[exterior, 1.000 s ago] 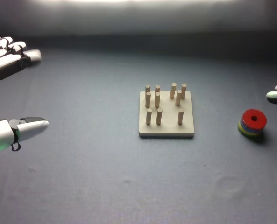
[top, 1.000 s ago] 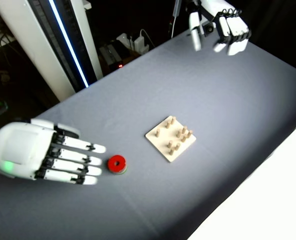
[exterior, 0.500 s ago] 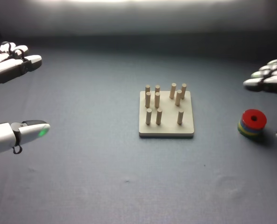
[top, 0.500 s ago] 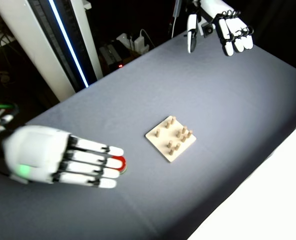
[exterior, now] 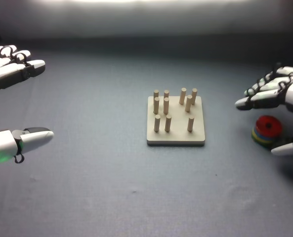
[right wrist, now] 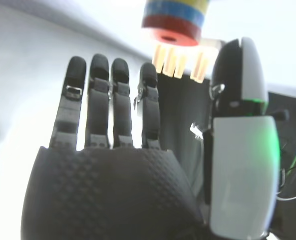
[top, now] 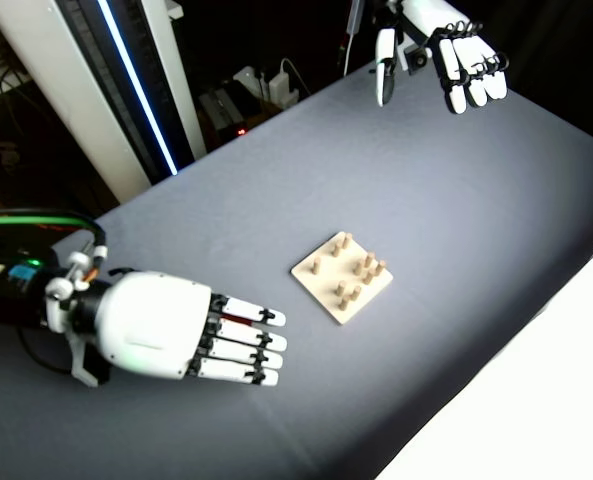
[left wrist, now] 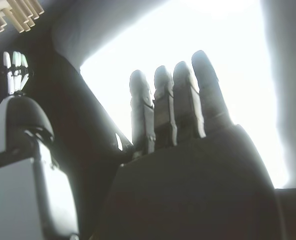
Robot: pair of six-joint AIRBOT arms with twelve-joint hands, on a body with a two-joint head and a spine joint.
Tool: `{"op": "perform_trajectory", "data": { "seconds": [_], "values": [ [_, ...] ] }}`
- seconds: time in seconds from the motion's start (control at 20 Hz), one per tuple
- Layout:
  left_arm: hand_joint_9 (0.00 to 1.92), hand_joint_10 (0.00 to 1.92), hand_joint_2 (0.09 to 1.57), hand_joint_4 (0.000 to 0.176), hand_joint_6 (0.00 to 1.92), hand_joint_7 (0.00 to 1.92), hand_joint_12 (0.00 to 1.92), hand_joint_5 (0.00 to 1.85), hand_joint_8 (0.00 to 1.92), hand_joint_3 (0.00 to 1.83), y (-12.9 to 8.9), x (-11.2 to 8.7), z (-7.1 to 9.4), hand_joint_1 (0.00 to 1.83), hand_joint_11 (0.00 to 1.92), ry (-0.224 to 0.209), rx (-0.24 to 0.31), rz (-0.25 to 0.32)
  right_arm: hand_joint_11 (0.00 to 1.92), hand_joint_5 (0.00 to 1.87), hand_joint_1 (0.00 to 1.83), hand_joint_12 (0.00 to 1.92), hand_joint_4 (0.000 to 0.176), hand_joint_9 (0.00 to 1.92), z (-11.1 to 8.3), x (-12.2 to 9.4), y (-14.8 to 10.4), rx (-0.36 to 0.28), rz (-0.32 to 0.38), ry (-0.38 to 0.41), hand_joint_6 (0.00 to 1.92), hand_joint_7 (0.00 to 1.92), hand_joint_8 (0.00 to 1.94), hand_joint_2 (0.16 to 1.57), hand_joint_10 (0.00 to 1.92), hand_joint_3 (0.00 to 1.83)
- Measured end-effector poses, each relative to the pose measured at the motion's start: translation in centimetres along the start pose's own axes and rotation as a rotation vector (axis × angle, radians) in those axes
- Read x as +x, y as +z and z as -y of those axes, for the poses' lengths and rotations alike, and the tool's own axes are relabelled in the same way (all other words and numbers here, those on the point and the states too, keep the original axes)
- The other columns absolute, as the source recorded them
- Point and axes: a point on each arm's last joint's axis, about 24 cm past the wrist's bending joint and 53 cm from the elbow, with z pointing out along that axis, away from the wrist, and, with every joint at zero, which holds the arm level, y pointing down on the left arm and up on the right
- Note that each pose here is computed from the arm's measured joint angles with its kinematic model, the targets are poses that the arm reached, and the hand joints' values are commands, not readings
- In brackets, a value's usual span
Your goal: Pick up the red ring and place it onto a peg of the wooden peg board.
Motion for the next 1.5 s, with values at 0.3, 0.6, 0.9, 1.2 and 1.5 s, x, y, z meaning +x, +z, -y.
{"op": "perform_trajectory", "data": {
  "seconds": [0.3, 0.6, 0.9, 1.2, 1.5],
  "values": [
    [0.13, 0.0, 1.04, 0.025, 0.0, 0.23, 0.25, 0.38, 0.0, 0.0, 0.0, 0.0, 0.0, 0.73, 0.0, -0.005, 0.001, -0.001, 0.16, 0.57, 1.12, 0.87, 0.0, 0.49, 0.8, 0.5, 0.2, 0.026, -0.019, -0.006, 0.01, 0.51, 0.01, 1.0, 0.01, 0.0],
    [0.15, 0.0, 1.03, 0.0, 0.0, 0.25, 0.37, 0.38, 0.0, 0.0, 0.0, 0.0, 0.0, 0.64, 0.0, -0.009, 0.001, 0.0, 0.25, 0.8, 1.23, 1.21, 0.0, 0.75, 0.9, 0.6, 0.2, 0.033, -0.024, -0.007, 0.01, 0.75, 0.01, 1.03, 0.03, 0.0],
    [0.17, 0.0, 1.04, 0.0, 0.0, 0.27, 0.51, 0.41, 0.0, 0.0, -0.1, 0.3, -0.1, 0.63, 0.0, -0.015, -0.001, -0.005, 0.77, 0.98, 1.37, 1.15, 0.0, 0.95, 1.0, 0.5, 0.2, 0.036, -0.023, -0.009, 1.0, 0.99, 0.89, 1.1, 1.08, 0.0],
    [0.17, 0.0, 1.04, 0.0, 0.0, 0.26, 0.45, 0.41, 0.0, 0.0, -0.1, 0.3, -0.1, 0.59, 0.0, -0.017, -0.003, -0.007, 0.88, 1.06, 1.39, 1.14, 0.0, 1.01, -1.8, 0.1, 0.9, -0.039, -0.009, -0.03, 0.71, 1.05, 0.92, 1.07, 1.09, 0.0],
    [0.2, 0.0, 1.01, 0.0, 0.0, 0.27, 0.6, 0.41, 0.0, 0.0, -0.2, 0.3, -0.4, 0.64, 0.0, -0.014, -0.009, -0.008, 0.97, 1.08, 1.27, 1.58, 0.0, 1.07, -8.7, -0.9, 2.3, -0.251, 0.055, -0.004, 0.62, 1.02, 1.22, 1.09, 1.33, 0.0]
  ]
}}
